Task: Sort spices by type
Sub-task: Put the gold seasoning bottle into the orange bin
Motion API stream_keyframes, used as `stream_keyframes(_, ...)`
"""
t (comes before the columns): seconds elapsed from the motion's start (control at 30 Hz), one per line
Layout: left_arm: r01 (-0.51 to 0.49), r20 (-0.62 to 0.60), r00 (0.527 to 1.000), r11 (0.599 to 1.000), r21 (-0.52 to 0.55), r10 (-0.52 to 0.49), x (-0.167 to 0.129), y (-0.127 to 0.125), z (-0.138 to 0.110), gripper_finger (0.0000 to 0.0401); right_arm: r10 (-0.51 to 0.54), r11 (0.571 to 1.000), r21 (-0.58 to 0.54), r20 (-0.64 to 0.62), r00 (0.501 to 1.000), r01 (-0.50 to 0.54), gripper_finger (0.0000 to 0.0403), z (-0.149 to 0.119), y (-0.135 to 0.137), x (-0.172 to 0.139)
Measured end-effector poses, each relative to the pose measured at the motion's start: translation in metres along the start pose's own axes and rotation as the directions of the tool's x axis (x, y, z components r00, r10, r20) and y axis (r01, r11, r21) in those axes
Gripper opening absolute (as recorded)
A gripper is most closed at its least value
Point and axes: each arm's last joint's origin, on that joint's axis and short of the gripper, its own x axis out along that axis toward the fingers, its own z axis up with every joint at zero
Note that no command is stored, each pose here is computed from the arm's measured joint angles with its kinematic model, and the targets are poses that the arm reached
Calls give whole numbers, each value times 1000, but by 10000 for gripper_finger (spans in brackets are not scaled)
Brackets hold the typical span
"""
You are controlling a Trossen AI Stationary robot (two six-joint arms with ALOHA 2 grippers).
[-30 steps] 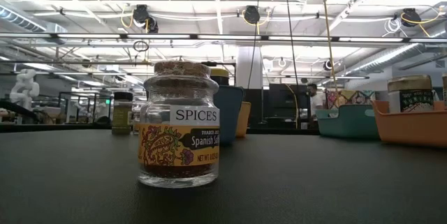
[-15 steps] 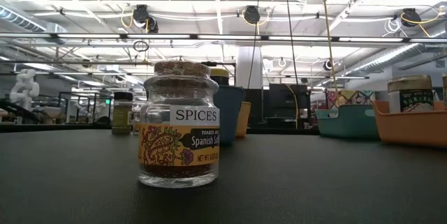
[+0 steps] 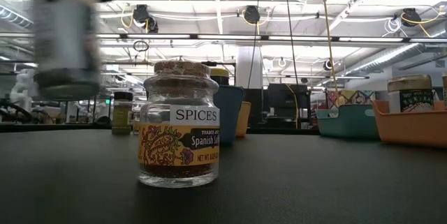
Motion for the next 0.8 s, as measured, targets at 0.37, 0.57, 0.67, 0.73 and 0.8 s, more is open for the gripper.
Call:
stream_keyframes(0.37, 12, -82, 997, 998, 54, -7, 43, 11, 51, 277, -1, 1000, -8, -10, 1000, 1, 343, -1, 0, 0)
stream_keyframes(0.57, 19, -121, 993, 994, 108, -6, 62, 5, 65, 277, -2, 1000, -9, -18, 1000, 1, 343, -2, 0, 0)
stream_keyframes(0.67, 22, -118, 993, 994, 111, -9, 62, 3, 67, 277, -2, 1000, -10, -22, 1000, 2, 343, -3, 0, 0)
stream_keyframes(0.73, 22, -117, 993, 994, 110, -9, 62, 4, 68, 277, -2, 1000, -11, -23, 1000, 2, 343, -3, 0, 0)
stream_keyframes(0.8, 21, -118, 993, 994, 110, -8, 62, 4, 68, 288, -2, 1000, -11, -23, 1000, 2, 343, -3, 0, 0)
